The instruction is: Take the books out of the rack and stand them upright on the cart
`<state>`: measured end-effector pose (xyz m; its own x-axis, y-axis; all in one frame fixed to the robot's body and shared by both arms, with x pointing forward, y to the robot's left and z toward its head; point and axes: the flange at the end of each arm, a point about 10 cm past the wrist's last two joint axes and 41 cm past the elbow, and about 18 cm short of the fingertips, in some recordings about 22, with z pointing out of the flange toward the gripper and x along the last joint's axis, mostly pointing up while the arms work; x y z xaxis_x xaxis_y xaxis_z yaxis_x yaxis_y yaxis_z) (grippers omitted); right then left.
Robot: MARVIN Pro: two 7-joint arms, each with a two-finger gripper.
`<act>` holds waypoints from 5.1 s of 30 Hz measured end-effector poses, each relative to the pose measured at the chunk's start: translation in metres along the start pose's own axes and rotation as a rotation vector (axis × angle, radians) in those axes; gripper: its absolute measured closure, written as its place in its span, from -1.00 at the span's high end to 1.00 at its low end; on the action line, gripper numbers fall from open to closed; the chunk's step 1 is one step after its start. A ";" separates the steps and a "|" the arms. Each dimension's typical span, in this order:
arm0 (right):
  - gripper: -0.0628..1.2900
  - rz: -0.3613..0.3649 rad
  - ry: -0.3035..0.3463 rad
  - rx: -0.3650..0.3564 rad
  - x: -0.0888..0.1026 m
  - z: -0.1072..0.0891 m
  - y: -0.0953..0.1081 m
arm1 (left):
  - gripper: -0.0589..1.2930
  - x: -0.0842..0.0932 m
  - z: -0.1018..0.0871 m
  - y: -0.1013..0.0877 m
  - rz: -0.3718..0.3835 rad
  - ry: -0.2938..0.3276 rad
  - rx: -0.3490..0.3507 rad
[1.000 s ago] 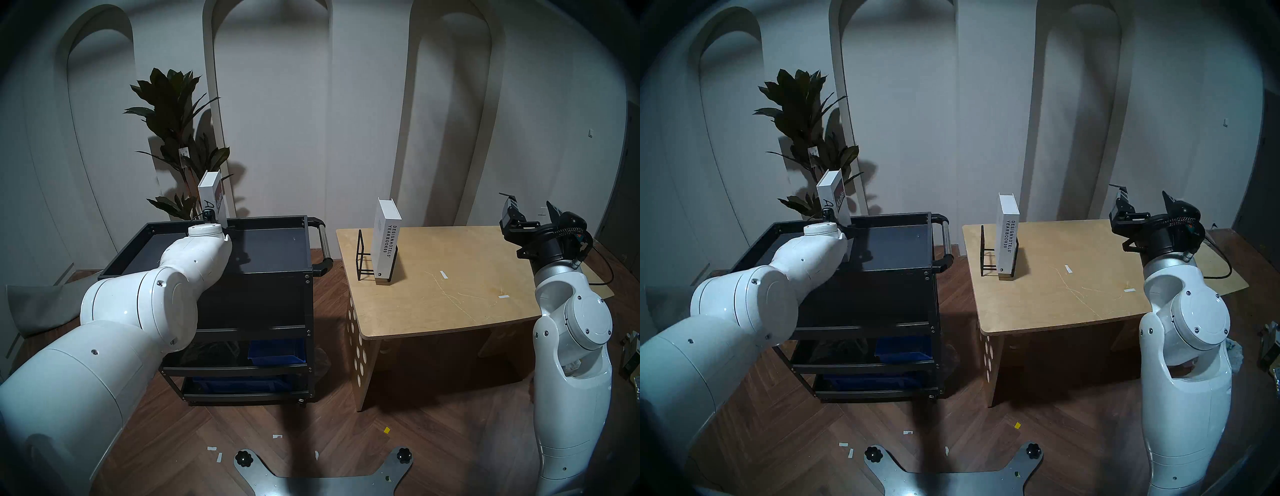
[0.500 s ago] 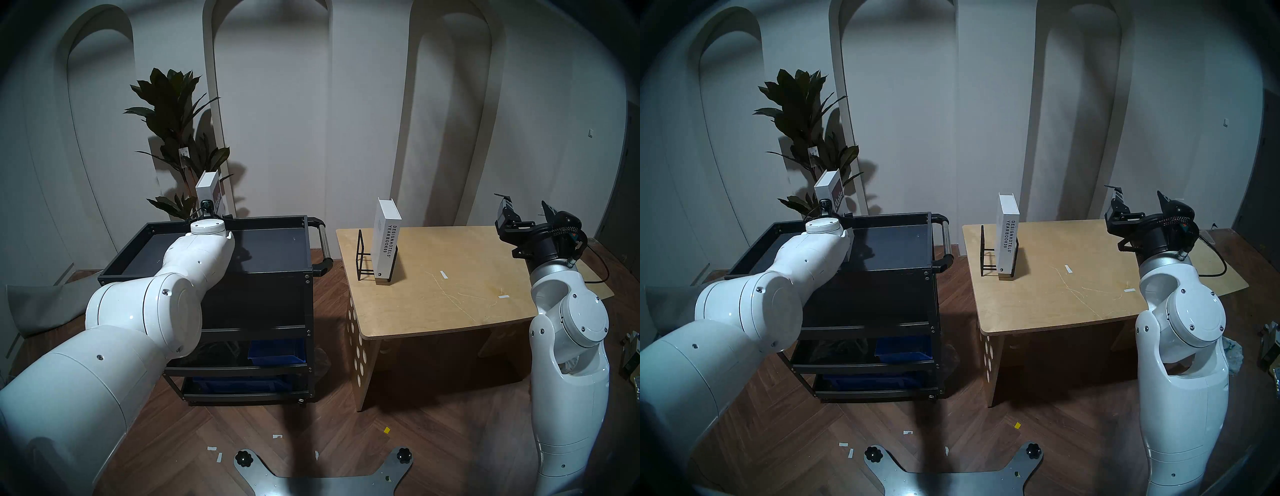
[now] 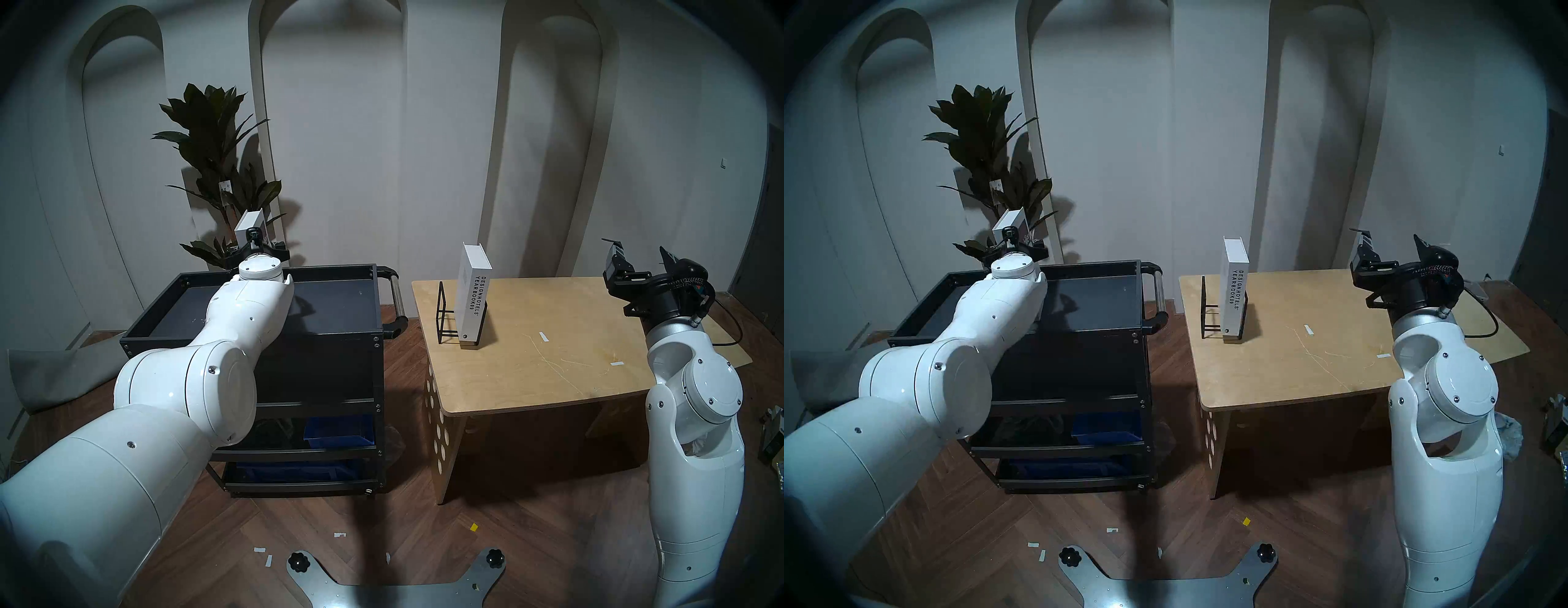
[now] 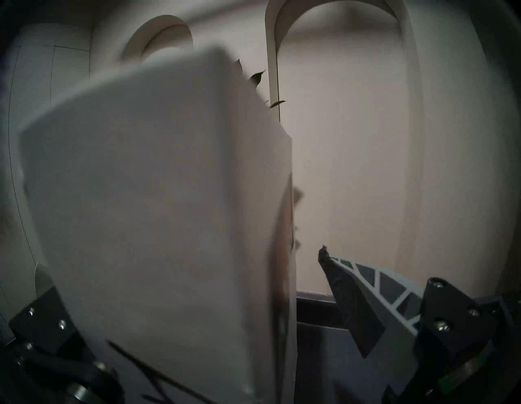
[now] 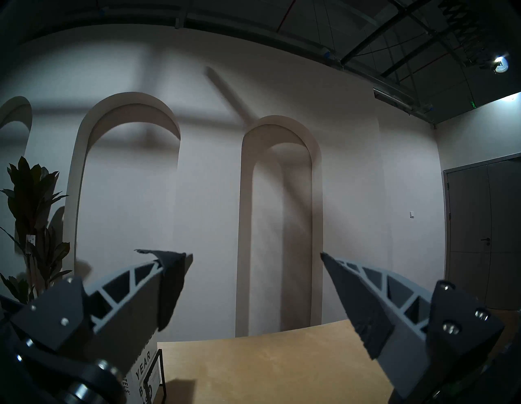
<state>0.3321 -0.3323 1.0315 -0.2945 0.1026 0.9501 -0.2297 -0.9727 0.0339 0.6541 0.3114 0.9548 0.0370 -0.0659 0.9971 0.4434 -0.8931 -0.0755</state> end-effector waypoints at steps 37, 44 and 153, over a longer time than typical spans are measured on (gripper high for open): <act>0.90 -0.004 -0.032 0.015 -0.015 0.006 -0.002 | 0.88 0.060 -0.028 0.001 -0.077 0.313 0.140; 0.90 -0.003 -0.047 0.030 -0.021 0.007 -0.007 | 0.88 0.062 -0.039 -0.003 -0.086 0.360 0.162; 0.90 0.126 -0.278 0.139 -0.188 0.139 -0.206 | 0.88 -0.051 -0.167 -0.186 0.547 0.242 -0.403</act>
<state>0.5632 -0.1801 0.8889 -0.0442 -0.0626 0.9971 -0.0734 -0.9951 -0.0657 0.4203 0.4061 0.9188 -0.0604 -0.6059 0.7932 0.0512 -0.7955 -0.6038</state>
